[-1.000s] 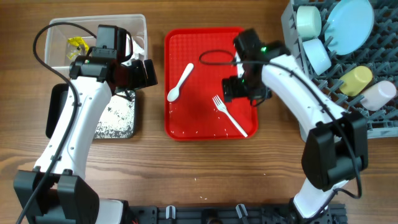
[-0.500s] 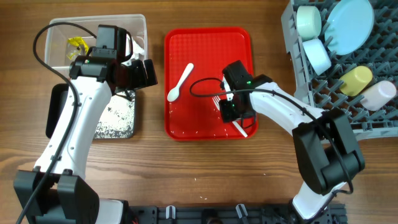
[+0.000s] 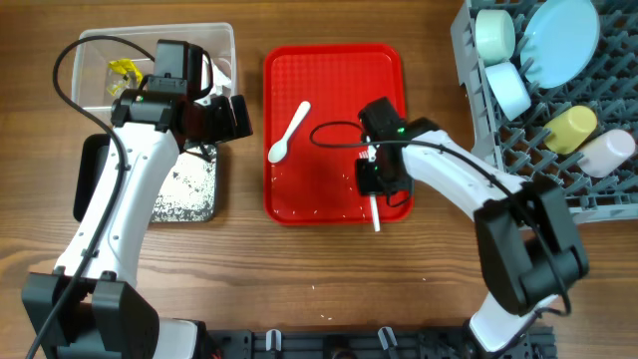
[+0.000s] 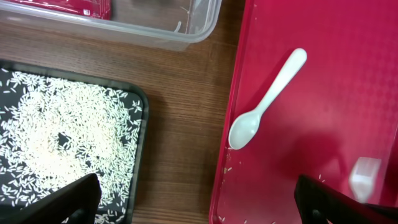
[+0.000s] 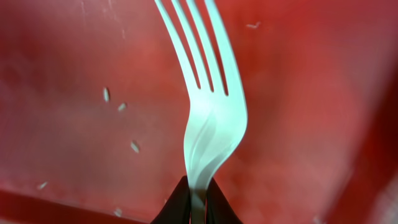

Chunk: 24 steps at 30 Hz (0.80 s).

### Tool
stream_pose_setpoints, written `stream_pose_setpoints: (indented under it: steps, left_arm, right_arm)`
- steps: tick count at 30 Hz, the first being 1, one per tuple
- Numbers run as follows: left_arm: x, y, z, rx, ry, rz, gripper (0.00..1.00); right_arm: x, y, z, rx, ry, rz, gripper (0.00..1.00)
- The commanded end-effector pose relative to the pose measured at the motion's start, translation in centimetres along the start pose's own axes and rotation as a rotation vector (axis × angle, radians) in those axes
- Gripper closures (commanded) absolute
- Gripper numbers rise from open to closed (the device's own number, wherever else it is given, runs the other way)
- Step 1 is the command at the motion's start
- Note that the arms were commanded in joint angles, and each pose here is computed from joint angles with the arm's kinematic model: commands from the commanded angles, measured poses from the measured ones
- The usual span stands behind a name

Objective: Sort waste into correct bins and load items into the dishwasher rack

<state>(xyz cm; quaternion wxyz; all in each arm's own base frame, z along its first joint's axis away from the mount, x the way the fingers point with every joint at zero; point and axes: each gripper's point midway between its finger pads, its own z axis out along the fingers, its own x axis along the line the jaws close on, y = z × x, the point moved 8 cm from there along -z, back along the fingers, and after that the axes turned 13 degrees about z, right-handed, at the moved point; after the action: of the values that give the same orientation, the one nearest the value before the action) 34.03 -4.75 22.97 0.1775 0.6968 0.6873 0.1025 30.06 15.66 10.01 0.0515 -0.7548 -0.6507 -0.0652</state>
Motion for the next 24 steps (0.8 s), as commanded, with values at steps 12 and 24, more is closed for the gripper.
stream_pose_setpoints:
  steps: [12,24]
  left_arm:
    - [0.0,0.1,0.1,0.000,-0.010,-0.015,0.00]
    - [0.0,0.1,0.1,0.000,-0.010,-0.015,0.00]
  right_arm:
    - [-16.6,-3.1,-25.1,-0.657,0.092,1.191,0.96]
    - [-22.7,-2.5,-19.6,-0.591,-0.134,1.581,0.59]
